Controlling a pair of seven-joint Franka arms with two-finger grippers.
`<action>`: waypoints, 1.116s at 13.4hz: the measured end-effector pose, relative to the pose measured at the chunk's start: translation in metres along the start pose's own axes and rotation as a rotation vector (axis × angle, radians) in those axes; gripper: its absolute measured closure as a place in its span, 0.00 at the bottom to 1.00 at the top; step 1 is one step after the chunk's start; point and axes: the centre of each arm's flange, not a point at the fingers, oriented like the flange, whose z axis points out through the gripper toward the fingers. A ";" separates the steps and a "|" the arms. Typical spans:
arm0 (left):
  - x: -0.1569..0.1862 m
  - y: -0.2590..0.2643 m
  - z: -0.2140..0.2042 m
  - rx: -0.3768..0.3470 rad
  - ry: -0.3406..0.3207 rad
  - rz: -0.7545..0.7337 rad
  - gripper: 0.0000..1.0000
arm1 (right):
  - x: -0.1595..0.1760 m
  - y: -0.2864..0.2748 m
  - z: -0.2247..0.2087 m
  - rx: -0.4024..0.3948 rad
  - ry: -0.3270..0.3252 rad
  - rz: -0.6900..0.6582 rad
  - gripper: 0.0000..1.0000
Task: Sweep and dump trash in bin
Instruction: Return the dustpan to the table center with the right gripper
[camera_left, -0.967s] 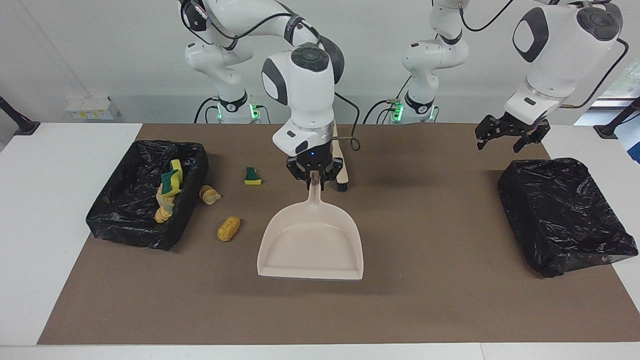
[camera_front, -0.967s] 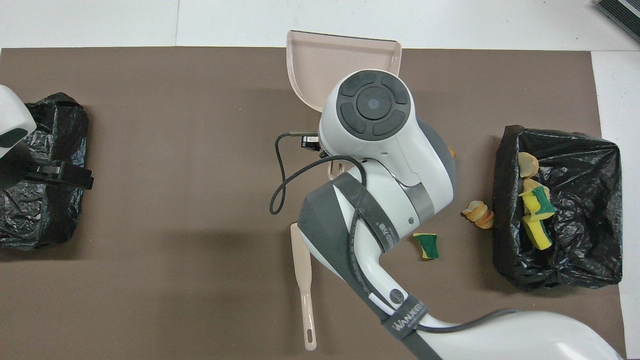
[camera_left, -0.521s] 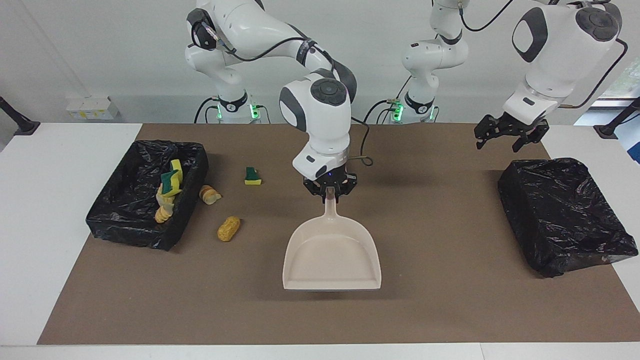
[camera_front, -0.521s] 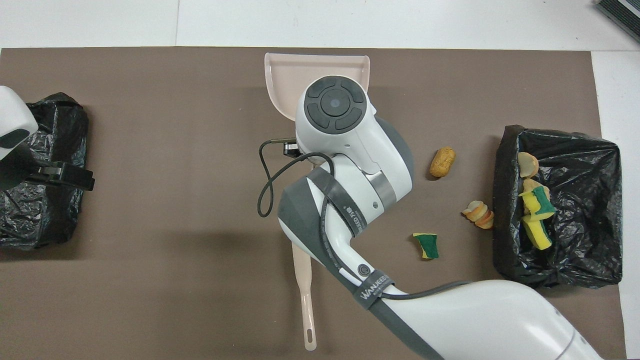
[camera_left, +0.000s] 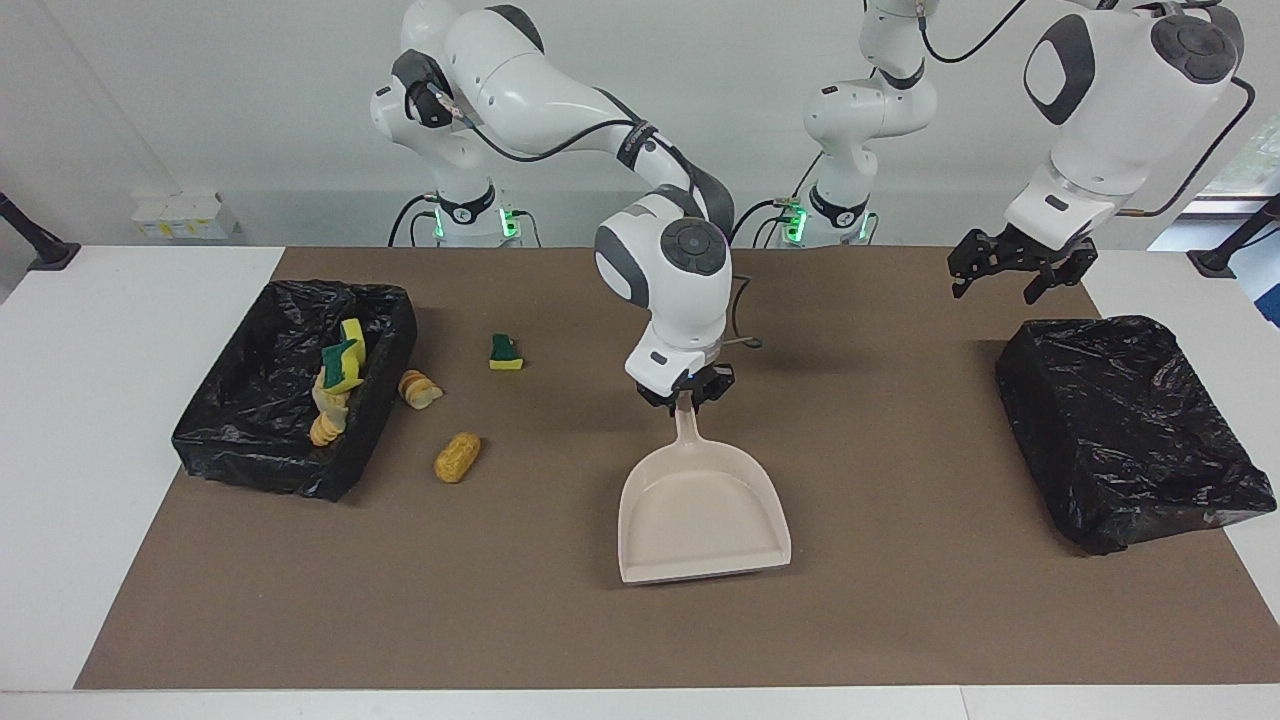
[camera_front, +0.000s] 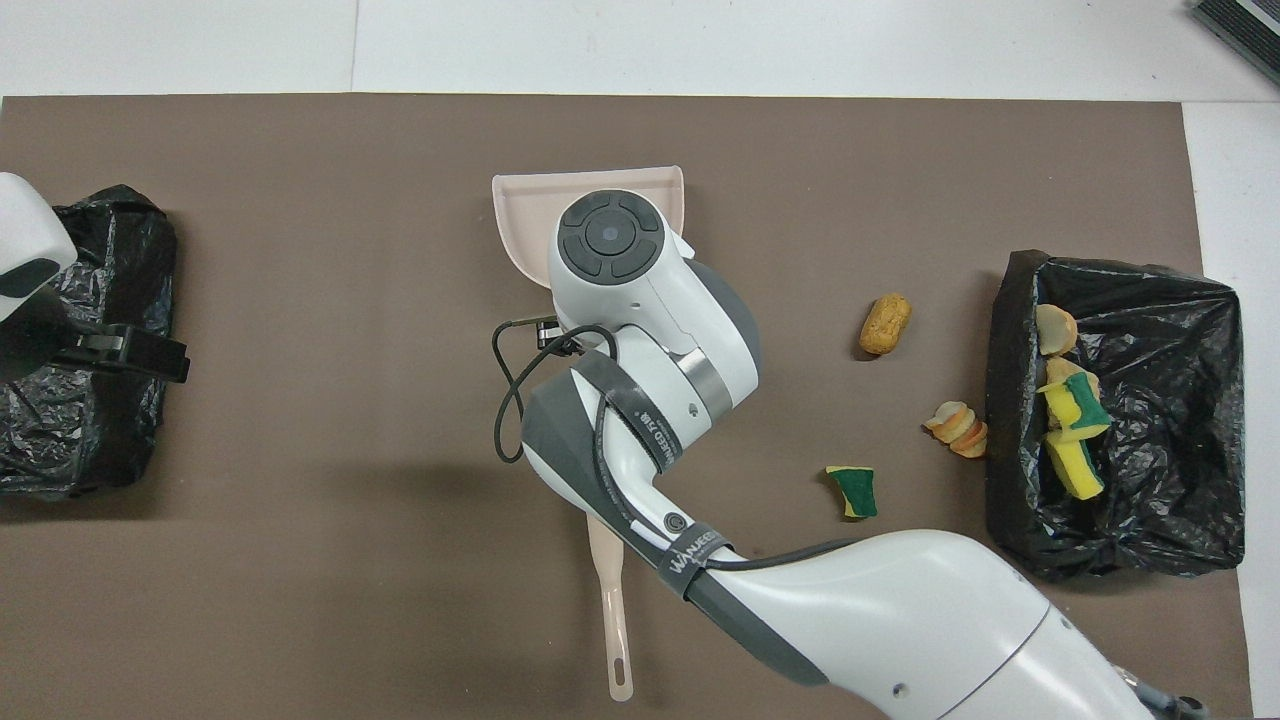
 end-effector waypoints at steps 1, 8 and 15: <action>0.000 0.000 0.000 0.000 0.000 -0.007 0.00 | -0.001 -0.002 0.001 0.009 -0.007 0.000 0.67; 0.000 0.000 0.000 0.000 0.000 -0.029 0.00 | -0.008 -0.018 0.031 0.011 -0.033 -0.020 0.67; 0.000 0.000 0.000 0.000 0.000 -0.030 0.00 | 0.000 -0.008 0.024 0.020 -0.017 -0.001 0.61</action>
